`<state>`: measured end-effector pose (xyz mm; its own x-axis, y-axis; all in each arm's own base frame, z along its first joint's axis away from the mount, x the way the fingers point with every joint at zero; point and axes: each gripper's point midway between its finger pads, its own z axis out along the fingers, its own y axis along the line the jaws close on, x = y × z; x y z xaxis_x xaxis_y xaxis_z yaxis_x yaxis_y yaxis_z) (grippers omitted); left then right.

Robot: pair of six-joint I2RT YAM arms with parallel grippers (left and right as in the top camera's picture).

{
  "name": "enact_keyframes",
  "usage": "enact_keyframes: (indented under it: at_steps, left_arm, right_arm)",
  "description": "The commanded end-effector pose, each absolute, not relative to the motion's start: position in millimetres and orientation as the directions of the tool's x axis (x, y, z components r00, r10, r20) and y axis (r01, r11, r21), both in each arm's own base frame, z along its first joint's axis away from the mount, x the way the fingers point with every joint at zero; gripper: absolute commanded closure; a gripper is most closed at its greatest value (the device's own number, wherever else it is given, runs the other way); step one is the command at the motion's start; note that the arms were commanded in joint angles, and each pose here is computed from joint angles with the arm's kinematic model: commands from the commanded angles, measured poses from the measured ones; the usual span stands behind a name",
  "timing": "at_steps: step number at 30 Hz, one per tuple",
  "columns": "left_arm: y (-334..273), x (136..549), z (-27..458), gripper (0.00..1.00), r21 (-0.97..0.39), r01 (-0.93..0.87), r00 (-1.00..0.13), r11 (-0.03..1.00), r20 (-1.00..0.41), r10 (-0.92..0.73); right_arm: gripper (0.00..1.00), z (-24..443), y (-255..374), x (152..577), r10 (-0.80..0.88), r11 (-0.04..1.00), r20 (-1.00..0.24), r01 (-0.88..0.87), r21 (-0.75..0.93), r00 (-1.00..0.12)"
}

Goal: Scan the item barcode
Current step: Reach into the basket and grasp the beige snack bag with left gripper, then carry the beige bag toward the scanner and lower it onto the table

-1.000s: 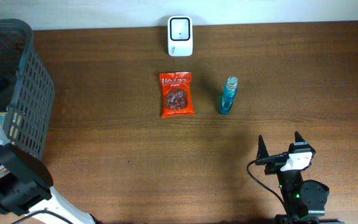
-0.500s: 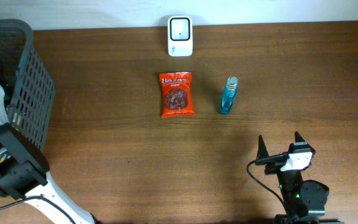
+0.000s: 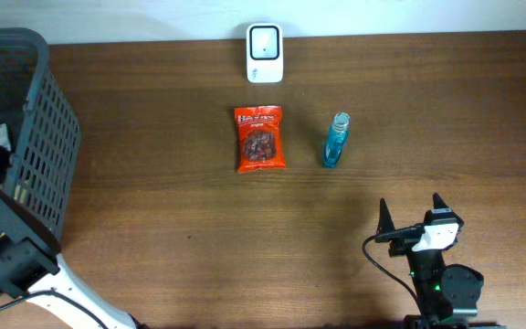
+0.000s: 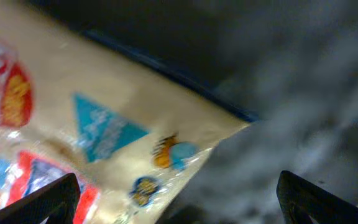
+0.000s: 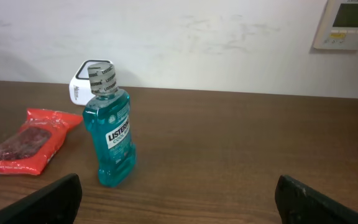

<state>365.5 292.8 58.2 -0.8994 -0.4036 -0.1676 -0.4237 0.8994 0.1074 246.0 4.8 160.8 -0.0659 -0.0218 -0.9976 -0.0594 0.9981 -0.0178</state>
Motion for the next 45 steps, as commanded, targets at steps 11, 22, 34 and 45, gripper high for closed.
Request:
enact_keyframes:
  at_steps: [11,22,34,45]
  left_arm:
    - [322.8,341.0,31.4,0.24,0.330,-0.392,-0.920,0.859,-0.117,-0.375]
    - [339.6,344.2,67.5,1.00,0.404,-0.590,-0.804,0.699,-0.222,-0.551]
    - [288.7,428.7,306.3,1.00,0.047,-0.798,-0.471,0.601,-0.670,-0.573]
    - [106.3,418.9,509.8,1.00,-0.278,-0.343,-0.249,0.897,-0.894,-0.373]
  right_arm:
    - [0.02,157.7,2.6,246.1,-0.017,0.999,-0.997,-0.048,-0.013,-0.069]
    - [0.02,157.6,2.6,246.1,-0.017,0.999,-0.997,-0.048,-0.013,-0.070]
    - [0.02,157.7,2.6,246.1,-0.017,0.999,-0.997,-0.048,-0.014,-0.069]
    - [0.02,157.6,2.6,246.1,-0.017,0.999,-0.997,-0.048,-0.013,-0.070]
